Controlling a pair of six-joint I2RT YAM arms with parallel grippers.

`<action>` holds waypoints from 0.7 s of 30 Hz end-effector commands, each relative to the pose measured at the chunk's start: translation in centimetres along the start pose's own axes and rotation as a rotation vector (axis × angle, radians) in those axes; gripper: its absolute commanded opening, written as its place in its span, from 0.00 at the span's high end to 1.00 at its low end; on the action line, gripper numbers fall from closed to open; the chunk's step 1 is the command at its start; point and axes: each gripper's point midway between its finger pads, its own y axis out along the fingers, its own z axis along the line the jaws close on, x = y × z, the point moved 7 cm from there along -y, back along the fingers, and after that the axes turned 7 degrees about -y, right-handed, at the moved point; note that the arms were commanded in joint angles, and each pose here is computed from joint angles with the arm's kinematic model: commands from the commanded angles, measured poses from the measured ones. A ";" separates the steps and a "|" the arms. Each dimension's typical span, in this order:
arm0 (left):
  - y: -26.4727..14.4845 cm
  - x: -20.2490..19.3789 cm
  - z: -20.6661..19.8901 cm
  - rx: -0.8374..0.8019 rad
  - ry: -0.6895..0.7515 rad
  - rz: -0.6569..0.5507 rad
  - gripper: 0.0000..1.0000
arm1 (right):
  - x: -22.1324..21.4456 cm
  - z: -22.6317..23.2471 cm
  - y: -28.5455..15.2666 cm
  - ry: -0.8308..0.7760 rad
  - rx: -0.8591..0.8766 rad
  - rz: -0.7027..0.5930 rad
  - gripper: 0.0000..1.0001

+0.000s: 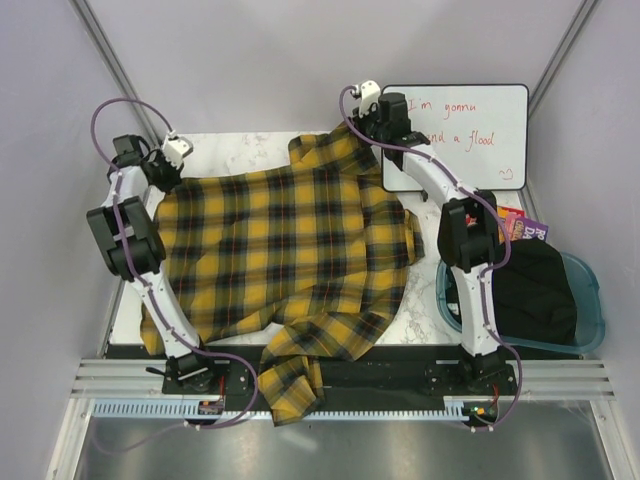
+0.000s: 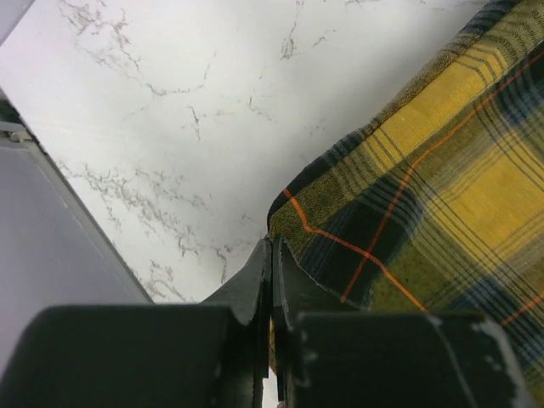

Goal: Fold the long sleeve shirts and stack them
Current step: Fold the shirt

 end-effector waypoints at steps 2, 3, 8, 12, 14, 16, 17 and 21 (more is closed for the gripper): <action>-5.1 2.7 0.6 0.071 0.099 -0.147 0.98 | 5.3 0.7 -5.7 -0.085 0.060 -0.088 1.00; -6.2 3.4 0.6 0.087 0.131 -0.163 0.98 | 5.1 1.0 -6.1 -0.081 0.076 -0.075 1.00; -7.7 2.4 -1.5 0.060 0.212 -0.141 0.98 | 4.6 2.1 -8.6 -0.080 0.137 -0.024 1.00; -9.0 1.6 -3.2 0.041 0.287 -0.132 0.98 | 3.5 3.0 -10.7 -0.079 0.179 0.028 1.00; -10.0 1.1 -4.1 0.034 0.318 -0.134 0.98 | 3.0 3.4 -11.9 -0.079 0.193 0.045 1.00; -10.8 0.4 -5.2 0.027 0.333 -0.128 0.98 | 2.4 3.9 -13.2 -0.074 0.208 0.069 1.00; -11.1 0.2 -5.4 0.026 0.365 -0.124 0.98 | 2.2 4.2 -13.6 -0.071 0.222 0.074 1.00; -12.2 -1.2 -6.7 0.021 0.400 -0.107 0.98 | 1.2 5.5 -16.0 -0.059 0.258 0.109 1.00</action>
